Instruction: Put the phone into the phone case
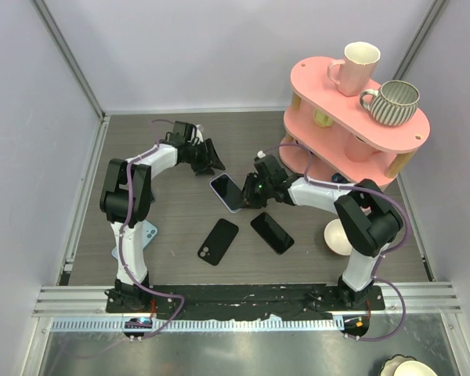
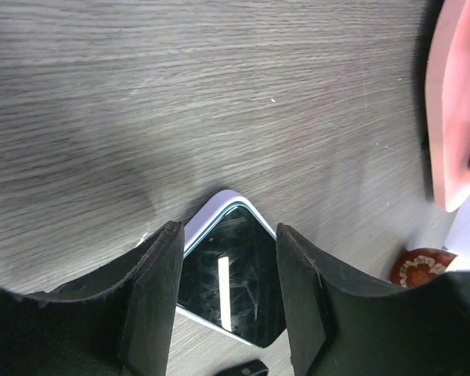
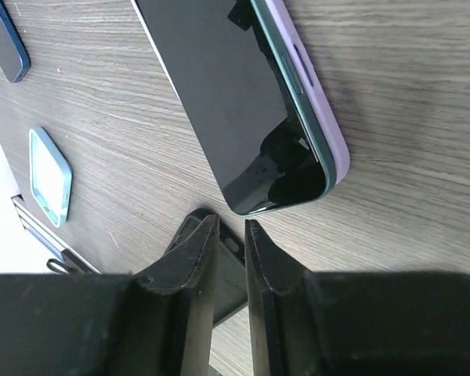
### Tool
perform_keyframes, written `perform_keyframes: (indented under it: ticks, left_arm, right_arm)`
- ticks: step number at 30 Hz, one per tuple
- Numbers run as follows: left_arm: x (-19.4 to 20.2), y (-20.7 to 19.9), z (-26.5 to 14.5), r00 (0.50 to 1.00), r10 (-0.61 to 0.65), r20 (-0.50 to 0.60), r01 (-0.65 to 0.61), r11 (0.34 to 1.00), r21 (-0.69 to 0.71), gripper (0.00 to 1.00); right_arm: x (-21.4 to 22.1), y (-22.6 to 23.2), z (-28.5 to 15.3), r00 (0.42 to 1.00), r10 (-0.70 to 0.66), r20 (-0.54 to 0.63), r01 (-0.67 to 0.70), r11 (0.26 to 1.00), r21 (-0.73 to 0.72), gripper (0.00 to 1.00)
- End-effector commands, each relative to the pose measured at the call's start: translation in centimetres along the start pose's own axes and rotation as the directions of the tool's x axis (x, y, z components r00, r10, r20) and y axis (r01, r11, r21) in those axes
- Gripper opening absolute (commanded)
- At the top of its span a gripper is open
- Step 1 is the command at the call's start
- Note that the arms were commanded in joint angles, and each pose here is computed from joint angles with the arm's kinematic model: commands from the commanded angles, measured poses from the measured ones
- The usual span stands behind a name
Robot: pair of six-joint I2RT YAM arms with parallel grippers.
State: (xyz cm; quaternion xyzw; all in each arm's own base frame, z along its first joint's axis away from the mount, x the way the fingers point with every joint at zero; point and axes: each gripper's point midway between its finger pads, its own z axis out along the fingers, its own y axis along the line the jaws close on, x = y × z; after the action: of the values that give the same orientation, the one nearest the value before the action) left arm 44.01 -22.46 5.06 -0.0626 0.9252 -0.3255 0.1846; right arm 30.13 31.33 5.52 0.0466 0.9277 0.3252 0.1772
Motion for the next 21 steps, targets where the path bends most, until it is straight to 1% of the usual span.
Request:
perform_keyframes:
  ticks: [1,5,12,17,21]
  left_arm:
    - [-0.2,-1.3,0.5,1.000,0.003,0.002,-0.003,0.996,0.089,0.54]
    - [0.2,-1.1,0.6,1.000,-0.009,-0.003,0.009,0.995,0.099,0.54]
    - [0.8,-1.8,0.9,0.999,-0.039,-0.013,0.041,0.987,0.156,0.54]
    - [1.4,-2.6,0.9,0.998,-0.062,-0.022,0.065,0.977,0.205,0.54]
    - [1.0,-2.7,0.5,0.998,-0.066,-0.009,0.066,0.978,0.198,0.54]
  right_arm:
    - [-2.0,1.8,0.6,0.998,-0.001,0.063,0.003,0.999,-0.038,0.25]
    - [-2.1,1.3,1.0,0.998,0.000,0.064,0.001,1.000,-0.011,0.25]
    - [-2.5,1.2,2.0,0.997,0.009,0.077,-0.008,1.000,-0.010,0.25]
    - [-3.4,1.8,2.6,0.996,-0.002,0.087,0.004,1.000,-0.016,0.25]
    - [-4.4,3.0,1.7,0.994,-0.027,0.103,0.030,0.999,-0.027,0.25]
